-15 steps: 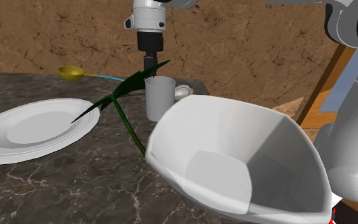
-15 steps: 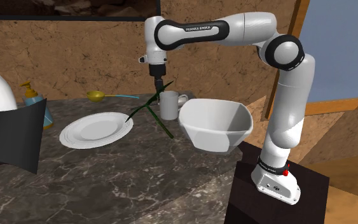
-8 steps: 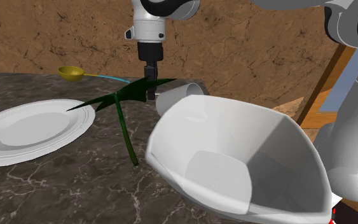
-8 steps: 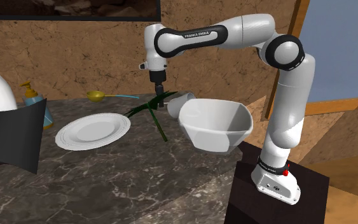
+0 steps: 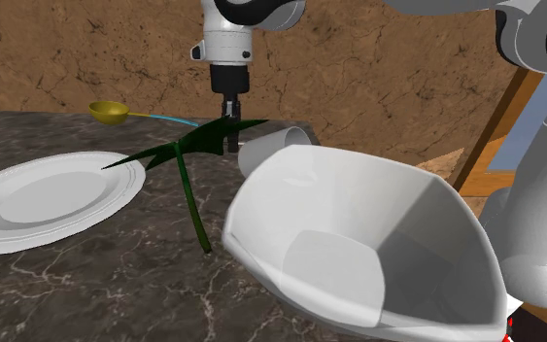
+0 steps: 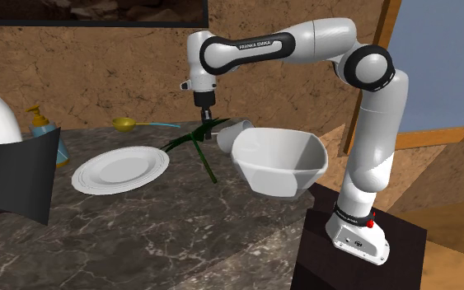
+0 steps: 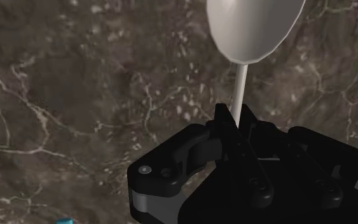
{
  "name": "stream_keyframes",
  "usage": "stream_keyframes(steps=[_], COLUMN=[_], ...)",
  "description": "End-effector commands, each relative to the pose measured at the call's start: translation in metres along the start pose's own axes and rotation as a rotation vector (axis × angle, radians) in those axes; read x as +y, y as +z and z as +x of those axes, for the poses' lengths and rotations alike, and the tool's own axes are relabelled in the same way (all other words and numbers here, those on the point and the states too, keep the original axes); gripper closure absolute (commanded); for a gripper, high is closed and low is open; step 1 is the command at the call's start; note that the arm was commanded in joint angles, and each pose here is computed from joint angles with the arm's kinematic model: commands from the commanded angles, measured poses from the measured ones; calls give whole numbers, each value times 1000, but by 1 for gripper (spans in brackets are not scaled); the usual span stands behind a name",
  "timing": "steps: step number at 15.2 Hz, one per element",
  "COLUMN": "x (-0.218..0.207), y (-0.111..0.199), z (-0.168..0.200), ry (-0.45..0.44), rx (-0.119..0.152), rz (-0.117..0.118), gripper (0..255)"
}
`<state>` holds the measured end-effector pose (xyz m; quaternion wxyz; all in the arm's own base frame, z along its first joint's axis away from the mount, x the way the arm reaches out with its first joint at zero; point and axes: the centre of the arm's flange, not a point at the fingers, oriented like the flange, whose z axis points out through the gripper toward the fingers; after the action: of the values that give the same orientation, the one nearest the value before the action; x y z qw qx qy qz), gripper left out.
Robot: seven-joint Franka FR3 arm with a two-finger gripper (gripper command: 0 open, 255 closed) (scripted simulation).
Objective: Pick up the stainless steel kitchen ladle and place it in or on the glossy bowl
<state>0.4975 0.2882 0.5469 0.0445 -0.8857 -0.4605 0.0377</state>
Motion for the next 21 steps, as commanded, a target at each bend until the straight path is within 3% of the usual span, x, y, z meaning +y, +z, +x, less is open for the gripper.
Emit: stream_keyframes(steps=[1, 5, 21], x=[0, 0, -10], y=[0, 0, -84], z=[0, 0, -2], ry=[0, 0, 0], rx=[0, 0, 0], rz=[0, 0, 0], gripper=[255, 255, 255])
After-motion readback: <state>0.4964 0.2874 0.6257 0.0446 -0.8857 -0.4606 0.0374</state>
